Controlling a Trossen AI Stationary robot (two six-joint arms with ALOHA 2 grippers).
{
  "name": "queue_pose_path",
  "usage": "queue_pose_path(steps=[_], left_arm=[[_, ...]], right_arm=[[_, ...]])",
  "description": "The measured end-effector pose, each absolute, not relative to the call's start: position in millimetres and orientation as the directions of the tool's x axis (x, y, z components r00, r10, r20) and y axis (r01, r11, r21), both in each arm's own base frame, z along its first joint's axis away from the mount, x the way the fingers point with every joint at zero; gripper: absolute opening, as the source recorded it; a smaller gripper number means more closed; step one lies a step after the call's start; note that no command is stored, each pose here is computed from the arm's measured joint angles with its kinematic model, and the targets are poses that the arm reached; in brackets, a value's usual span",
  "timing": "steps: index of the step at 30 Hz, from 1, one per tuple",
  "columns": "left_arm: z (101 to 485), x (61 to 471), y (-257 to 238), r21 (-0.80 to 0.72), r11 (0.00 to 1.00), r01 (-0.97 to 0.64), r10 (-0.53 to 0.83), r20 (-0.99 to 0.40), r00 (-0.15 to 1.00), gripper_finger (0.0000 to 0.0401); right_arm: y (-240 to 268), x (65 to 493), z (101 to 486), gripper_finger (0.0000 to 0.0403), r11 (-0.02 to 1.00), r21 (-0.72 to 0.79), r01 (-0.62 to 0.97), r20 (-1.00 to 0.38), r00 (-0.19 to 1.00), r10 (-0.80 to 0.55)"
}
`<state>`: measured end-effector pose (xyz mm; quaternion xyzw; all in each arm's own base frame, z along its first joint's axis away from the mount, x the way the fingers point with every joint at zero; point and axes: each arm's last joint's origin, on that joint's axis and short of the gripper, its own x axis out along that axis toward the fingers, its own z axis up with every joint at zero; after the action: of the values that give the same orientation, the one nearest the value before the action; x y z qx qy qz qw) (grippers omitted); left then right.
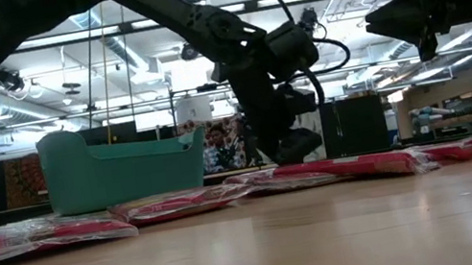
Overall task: Sort popcorn bags into baskets
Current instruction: Put the popcorn bag into the green bin
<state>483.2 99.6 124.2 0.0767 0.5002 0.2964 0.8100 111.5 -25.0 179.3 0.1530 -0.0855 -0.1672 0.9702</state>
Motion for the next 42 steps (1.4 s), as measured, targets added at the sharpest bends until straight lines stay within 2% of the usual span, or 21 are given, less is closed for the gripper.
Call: queue_pose_path(steps=[5,15,21,29,42], left_arm=[[122,479,98,0.442,0.815,-0.374,0.554,-0.783,0.283,0.0202],[120,474,100,0.452,0.819,-0.353,0.546,-0.802,0.243,0.0015],[133,477,100,0.447,0.82,-0.358,0.545,-0.8,0.25,0.0005],[190,483,101,0.444,0.818,-0.366,0.547,-0.797,0.257,0.0003],[283,467,82,0.452,0.796,-0.402,0.576,-0.77,0.275,0.0001]], right_arm=[[-25,112,179,0.0098,0.897,0.325,0.299,0.113,0.929,-0.351],[-25,112,179,0.0098,0.897,0.325,0.299,0.11,0.93,-0.35],[-25,112,179,0.0098,0.897,0.324,0.299,0.11,0.93,-0.35],[-25,112,179,0.0098,0.897,0.325,0.299,0.11,0.93,-0.35],[-25,112,179,0.0098,0.898,0.325,0.298,0.112,0.93,-0.349]])
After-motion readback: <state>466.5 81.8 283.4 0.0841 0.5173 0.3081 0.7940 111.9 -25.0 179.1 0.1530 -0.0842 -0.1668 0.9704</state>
